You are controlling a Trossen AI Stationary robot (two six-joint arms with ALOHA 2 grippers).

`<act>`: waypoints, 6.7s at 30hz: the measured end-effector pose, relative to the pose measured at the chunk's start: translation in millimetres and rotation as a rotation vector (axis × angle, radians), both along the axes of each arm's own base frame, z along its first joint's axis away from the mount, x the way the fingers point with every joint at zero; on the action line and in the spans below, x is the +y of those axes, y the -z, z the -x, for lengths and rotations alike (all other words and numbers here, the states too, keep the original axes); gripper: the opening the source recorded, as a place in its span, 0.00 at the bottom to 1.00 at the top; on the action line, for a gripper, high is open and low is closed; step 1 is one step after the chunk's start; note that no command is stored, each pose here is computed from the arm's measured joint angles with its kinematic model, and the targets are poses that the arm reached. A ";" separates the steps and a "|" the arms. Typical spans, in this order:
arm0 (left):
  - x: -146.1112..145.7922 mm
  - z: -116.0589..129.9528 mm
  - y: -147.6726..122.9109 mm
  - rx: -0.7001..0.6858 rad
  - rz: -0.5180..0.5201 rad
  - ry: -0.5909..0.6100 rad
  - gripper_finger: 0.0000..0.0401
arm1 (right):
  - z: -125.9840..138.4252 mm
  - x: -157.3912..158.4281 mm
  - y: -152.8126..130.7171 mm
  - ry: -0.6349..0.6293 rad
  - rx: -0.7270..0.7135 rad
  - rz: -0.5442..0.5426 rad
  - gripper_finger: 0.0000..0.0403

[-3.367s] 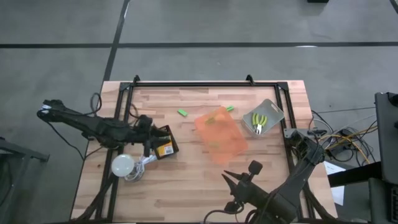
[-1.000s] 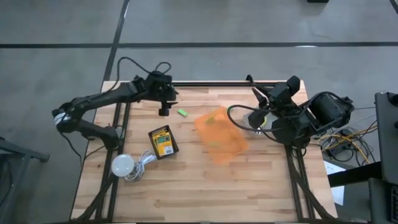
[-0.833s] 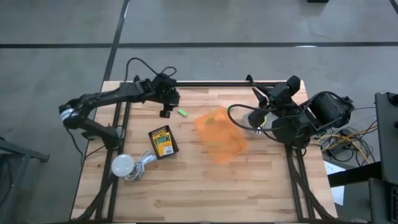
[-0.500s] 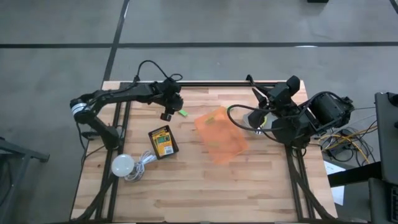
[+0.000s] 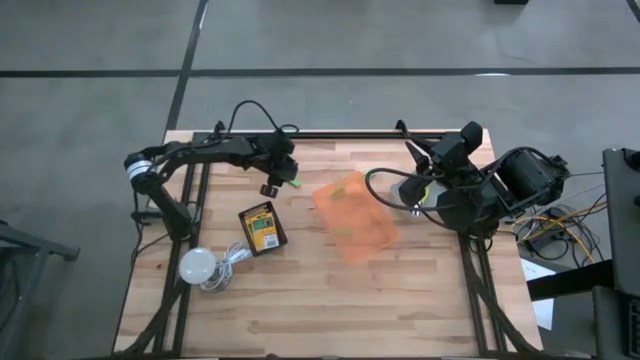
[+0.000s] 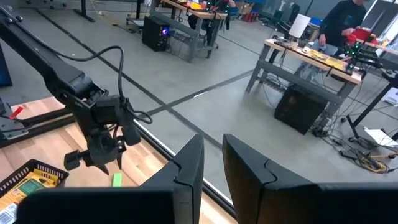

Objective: Pick & Place School Supplies
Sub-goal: Put the green eraser into the orange bin, then move the orange bin to the top left of the table

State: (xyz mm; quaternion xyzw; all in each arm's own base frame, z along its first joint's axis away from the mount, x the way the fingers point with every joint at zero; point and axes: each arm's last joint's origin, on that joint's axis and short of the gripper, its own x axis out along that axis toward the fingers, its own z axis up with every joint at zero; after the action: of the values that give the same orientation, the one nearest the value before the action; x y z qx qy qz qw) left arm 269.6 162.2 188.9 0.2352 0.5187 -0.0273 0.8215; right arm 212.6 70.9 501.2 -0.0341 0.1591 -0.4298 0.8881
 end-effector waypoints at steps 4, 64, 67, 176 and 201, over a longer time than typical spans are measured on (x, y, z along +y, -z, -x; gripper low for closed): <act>1.7 -3.5 8.0 0.011 0.007 0.002 0.40 | 0.0 0.0 0.0 0.000 0.000 0.001 0.14; 10.2 -17.0 56.2 0.067 0.110 -0.058 0.40 | -2.2 0.9 3.3 -0.003 0.025 0.016 0.14; 10.1 -16.8 56.3 0.067 0.110 -0.058 0.39 | -3.3 1.5 5.3 -0.003 0.034 0.020 0.14; -69.4 -105.7 -10.1 -0.326 0.229 -0.032 0.19 | 52.2 -23.8 47.1 -0.012 0.072 -0.063 0.14; -60.1 -122.6 -96.3 -0.473 0.218 -0.096 0.22 | 52.1 -23.7 47.4 -0.013 0.076 -0.060 0.14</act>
State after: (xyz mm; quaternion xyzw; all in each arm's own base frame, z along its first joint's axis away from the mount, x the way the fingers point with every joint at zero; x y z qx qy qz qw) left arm 392.2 102.1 285.2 0.1204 0.3168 0.0117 0.9407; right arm 160.5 47.1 453.9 -0.0245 0.2053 -0.4175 0.8848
